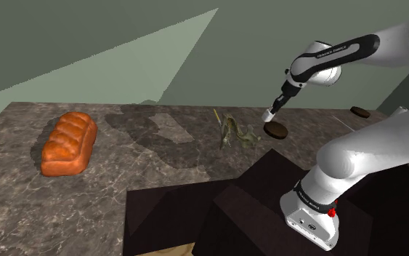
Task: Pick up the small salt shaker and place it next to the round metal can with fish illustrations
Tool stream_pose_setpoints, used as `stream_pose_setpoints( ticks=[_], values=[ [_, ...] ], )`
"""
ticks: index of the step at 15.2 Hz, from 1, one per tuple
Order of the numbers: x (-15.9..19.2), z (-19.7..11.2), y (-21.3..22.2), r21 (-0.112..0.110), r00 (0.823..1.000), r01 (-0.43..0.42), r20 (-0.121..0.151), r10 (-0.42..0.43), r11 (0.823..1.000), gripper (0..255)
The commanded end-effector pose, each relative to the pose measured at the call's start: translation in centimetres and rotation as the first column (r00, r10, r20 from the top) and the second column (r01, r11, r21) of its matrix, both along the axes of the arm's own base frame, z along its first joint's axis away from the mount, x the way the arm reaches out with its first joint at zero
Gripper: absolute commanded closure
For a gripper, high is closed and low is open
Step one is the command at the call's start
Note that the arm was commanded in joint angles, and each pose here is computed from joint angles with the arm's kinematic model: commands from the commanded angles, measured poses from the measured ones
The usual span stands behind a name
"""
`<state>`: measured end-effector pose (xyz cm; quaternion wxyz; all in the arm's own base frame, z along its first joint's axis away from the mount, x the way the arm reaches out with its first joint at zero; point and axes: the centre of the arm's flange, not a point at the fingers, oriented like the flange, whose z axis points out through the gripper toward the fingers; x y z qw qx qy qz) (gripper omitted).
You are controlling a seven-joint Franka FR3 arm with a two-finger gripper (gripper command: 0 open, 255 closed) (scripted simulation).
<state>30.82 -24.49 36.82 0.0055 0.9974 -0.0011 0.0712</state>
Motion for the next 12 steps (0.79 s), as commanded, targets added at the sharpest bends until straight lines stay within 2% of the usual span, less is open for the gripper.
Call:
stream_pose_setpoints(
  ticks=[1, 10, 12],
  values=[
    [-1.0, -0.6, -2.7, -0.001, 1.0, -0.002, -0.001, 0.002, 1.0, 255],
    [-4.6, -0.5, -14.4, -0.001, 1.0, -0.002, -0.001, 0.002, 1.0, 255],
    [-4.6, -1.6, -14.4, -0.001, 1.0, -0.002, -0.001, 0.002, 1.0, 255]
  ],
)
